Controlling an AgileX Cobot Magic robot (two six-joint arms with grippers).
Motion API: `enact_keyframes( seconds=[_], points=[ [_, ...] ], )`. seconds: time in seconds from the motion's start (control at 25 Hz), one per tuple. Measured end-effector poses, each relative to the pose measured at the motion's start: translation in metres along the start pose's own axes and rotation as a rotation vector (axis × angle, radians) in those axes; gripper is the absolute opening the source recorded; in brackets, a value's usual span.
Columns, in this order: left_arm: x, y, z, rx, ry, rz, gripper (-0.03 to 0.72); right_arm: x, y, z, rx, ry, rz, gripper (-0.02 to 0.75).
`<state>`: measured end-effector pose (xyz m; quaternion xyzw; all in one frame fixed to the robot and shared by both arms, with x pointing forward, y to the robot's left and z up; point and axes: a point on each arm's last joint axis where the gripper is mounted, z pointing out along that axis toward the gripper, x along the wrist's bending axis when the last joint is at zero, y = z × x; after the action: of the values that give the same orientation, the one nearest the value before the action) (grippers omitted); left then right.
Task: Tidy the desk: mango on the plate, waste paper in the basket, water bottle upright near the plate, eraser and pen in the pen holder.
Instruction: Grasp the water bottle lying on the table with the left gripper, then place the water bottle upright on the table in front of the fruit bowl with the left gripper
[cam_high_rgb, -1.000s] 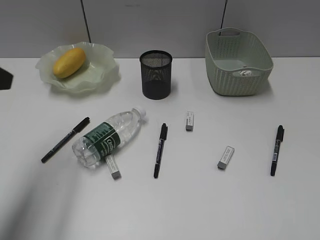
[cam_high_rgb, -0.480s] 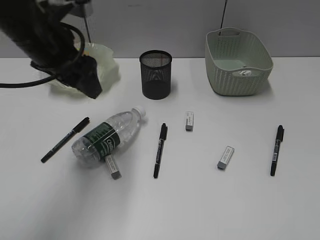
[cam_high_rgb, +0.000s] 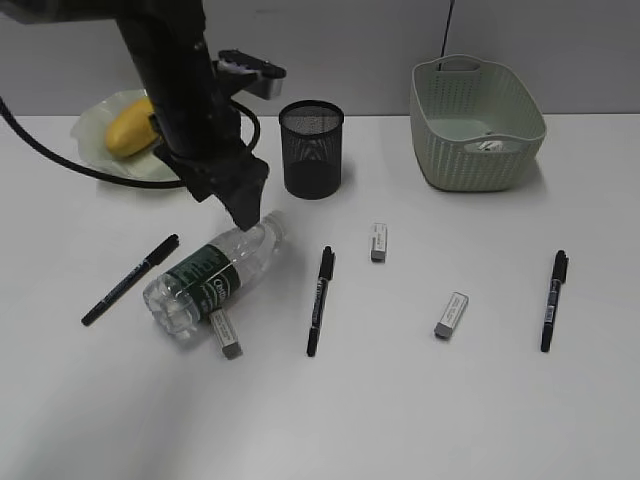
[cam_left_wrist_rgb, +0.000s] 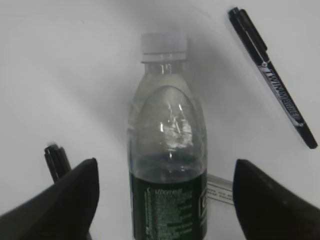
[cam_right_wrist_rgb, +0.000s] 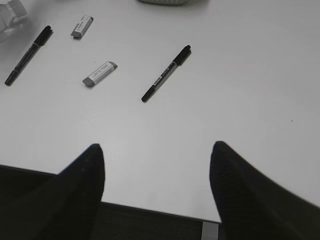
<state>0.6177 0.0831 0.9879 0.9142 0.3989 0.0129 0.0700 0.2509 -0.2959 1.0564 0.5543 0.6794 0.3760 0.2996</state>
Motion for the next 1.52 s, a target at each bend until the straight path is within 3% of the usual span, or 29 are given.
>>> enact_keyframes(
  seconds=[0.68,0.8,0.92,1.0,1.24,1.52],
  points=[
    [0.002,0.007,0.075,0.13,0.022,0.017,0.653,0.0,0.0,0.0,0.0,0.0,0.0,0.521],
    [0.003,0.006,0.08,0.148,0.022,0.006,0.624,0.0,0.0,0.0,0.0,0.0,0.0,0.521],
    [0.003,0.004,0.081,0.171,0.025,0.004,0.547,0.0,0.0,0.0,0.0,0.0,0.0,0.521],
    [0.002,0.003,0.08,0.18,0.017,0.0,0.511,0.0,0.0,0.0,0.0,0.0,0.0,0.521],
    [0.003,0.016,0.067,0.128,0.017,-0.011,0.51,0.0,0.0,0.0,0.0,0.0,0.0,0.521],
    [0.0,0.022,-0.007,-0.043,0.044,-0.021,0.51,0.0,0.0,0.0,-0.001,0.0,0.001,0.521]
  ],
)
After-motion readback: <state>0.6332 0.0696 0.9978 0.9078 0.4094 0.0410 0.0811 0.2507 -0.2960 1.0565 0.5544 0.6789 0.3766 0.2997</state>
